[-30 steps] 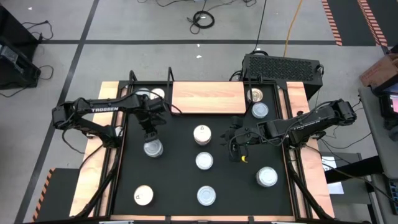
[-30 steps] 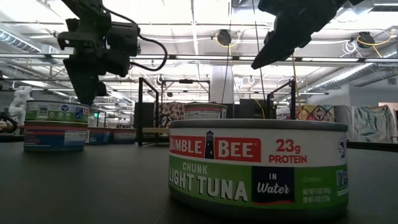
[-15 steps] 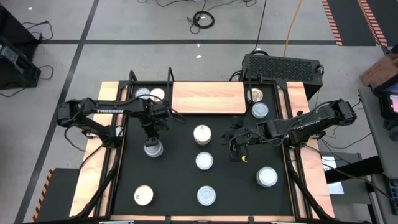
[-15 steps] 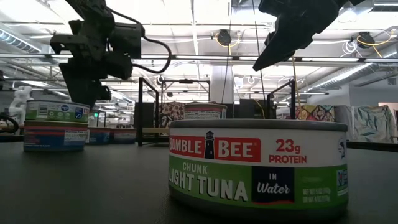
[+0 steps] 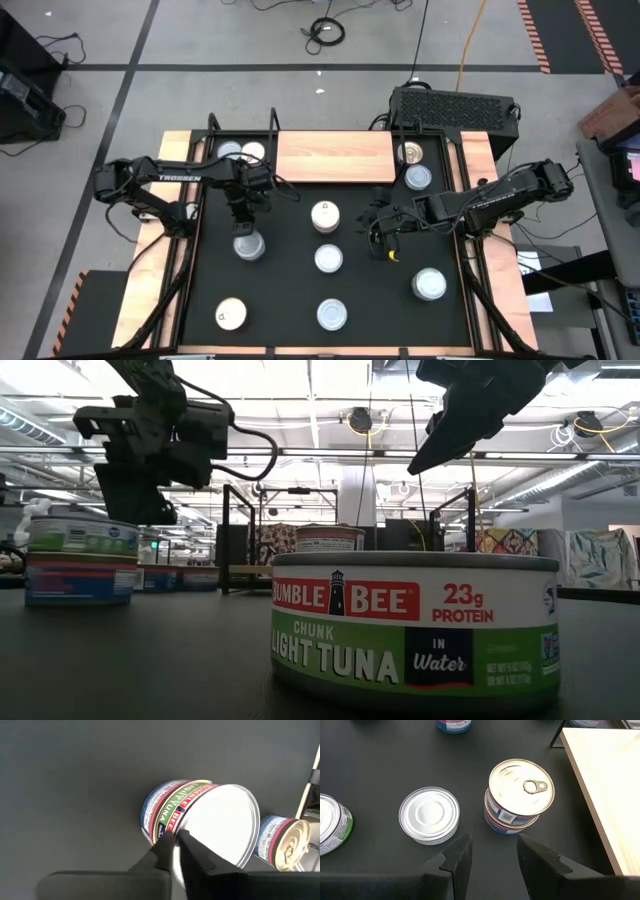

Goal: Stack canned seafood by type on shelf
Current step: Put the middle left green tuna can on the shelf

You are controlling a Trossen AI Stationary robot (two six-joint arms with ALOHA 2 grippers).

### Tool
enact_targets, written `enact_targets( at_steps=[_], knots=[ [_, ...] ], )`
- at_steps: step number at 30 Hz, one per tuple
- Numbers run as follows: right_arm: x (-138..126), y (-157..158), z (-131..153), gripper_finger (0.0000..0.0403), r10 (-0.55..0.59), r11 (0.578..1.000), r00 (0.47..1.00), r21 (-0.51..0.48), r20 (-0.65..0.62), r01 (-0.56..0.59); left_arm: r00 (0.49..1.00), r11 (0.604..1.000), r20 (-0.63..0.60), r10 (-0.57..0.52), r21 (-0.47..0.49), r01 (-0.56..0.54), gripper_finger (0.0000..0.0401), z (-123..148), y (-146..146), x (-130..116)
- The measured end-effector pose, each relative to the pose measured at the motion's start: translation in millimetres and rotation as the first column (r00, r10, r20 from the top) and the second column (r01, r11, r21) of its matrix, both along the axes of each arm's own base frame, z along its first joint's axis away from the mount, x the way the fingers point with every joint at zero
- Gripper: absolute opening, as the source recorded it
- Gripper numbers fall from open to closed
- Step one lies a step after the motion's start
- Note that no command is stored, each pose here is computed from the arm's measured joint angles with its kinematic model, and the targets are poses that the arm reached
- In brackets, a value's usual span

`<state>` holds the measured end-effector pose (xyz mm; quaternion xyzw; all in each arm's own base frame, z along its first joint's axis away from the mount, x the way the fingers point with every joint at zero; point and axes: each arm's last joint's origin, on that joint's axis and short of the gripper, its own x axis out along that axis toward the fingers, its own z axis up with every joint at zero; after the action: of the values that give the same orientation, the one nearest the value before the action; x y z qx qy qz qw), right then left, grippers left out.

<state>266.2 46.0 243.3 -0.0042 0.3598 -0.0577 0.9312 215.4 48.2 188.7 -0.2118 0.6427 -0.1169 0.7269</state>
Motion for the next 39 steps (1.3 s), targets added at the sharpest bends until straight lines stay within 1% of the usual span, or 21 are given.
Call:
enact_targets(
  at_steps=[1,7,13,17,25,29,34,39],
  knots=[
    [0,0,0,0.0148,0.0,1.0,1.0,0.0,0.0,0.0,1.0,1.0,0.0,0.0,-0.004,0.0,0.0007,0,0,0],
    [0,0,0,0.0148,0.0,1.0,1.0,0.0,0.0,0.0,1.0,1.0,0.008,0.001,-0.02,0.0,0.0006,5,0,3],
    [0,0,0,0.0148,0.0,1.0,1.0,0.0,0.001,0.0,0.998,0.999,0.064,0.023,-0.028,-0.022,0.0005,19,3,13],
    [0,0,0,0.0148,0.0,1.0,1.0,0.0,0.001,0.0,0.994,0.996,0.102,0.031,-0.084,-0.022,0.0005,26,4,16],
    [0,0,0,0.0148,0.0,1.0,1.0,0.001,0.0,0.0,0.986,0.991,0.164,0.042,-0.132,-0.02,0.0001,30,7,20],
    [0,0,0,0.0148,-0.005,1.0,1.0,0.005,0.001,0.005,0.976,0.981,0.201,0.083,-0.187,-0.045,0.0001,32,7,25],
    [0,0,0,0.0148,-0.008,1.0,1.0,0.008,0.001,0.008,0.969,0.974,0.204,0.142,-0.204,-0.1,0.0,41,9,31],
    [0,0,0,0.0148,-0.008,1.0,1.0,0.009,0.002,0.008,0.93,0.963,0.292,0.222,-0.213,-0.163,0.0,58,13,46]
  ],
)
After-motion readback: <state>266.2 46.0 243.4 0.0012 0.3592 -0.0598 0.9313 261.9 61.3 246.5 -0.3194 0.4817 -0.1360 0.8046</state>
